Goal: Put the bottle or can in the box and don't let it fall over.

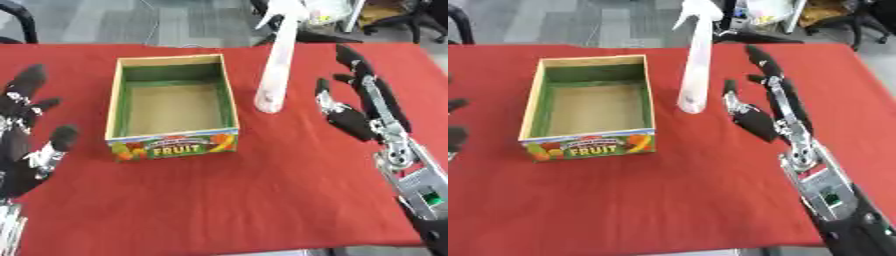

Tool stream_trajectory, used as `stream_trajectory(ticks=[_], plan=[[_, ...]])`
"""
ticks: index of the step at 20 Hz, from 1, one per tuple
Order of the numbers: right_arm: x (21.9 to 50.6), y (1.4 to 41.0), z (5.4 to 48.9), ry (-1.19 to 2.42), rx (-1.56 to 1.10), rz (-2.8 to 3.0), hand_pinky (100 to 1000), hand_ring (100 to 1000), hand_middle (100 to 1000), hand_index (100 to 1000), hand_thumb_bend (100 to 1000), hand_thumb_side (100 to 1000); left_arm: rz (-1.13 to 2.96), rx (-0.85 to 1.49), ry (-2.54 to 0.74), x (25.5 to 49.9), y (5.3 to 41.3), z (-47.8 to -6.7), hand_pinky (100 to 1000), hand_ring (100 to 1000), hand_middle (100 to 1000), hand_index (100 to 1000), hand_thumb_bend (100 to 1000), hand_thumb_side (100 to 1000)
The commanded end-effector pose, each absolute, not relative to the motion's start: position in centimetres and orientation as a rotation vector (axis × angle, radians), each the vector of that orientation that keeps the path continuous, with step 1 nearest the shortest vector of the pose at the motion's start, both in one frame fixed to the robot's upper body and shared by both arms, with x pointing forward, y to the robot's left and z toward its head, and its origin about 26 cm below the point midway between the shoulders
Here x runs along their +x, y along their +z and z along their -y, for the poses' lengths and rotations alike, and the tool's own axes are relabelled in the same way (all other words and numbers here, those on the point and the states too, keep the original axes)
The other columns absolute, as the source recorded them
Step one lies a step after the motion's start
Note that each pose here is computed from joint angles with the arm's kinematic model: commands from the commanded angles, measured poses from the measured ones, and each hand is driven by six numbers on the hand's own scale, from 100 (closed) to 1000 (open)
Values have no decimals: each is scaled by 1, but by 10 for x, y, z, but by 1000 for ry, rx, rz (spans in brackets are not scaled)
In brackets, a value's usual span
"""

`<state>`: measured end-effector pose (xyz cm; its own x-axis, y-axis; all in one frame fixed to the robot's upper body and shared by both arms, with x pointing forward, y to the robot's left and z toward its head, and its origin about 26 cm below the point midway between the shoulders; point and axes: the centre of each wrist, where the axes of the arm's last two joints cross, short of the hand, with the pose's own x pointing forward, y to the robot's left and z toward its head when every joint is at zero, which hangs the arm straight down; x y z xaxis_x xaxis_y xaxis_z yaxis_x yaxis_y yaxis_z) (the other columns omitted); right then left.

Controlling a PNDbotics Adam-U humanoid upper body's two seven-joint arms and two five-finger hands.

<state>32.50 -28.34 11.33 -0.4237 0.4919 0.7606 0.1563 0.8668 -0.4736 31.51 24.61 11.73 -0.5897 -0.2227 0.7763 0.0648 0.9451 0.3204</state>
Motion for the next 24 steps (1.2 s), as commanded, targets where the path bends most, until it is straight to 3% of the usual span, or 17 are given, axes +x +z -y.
stream_trajectory(ticks=[1, 24], plan=[[331, 119, 294, 390, -474, 1997, 874, 1000, 1000, 1000, 100, 470, 2169, 122, -387, 315, 121, -253, 840, 1000, 924, 905, 624, 625], [372, 142, 298, 420, -156, 2053, 884, 1000, 1000, 1000, 100, 479, 2120, 74, -433, 314, 106, -249, 837, 1000, 903, 907, 586, 665]])
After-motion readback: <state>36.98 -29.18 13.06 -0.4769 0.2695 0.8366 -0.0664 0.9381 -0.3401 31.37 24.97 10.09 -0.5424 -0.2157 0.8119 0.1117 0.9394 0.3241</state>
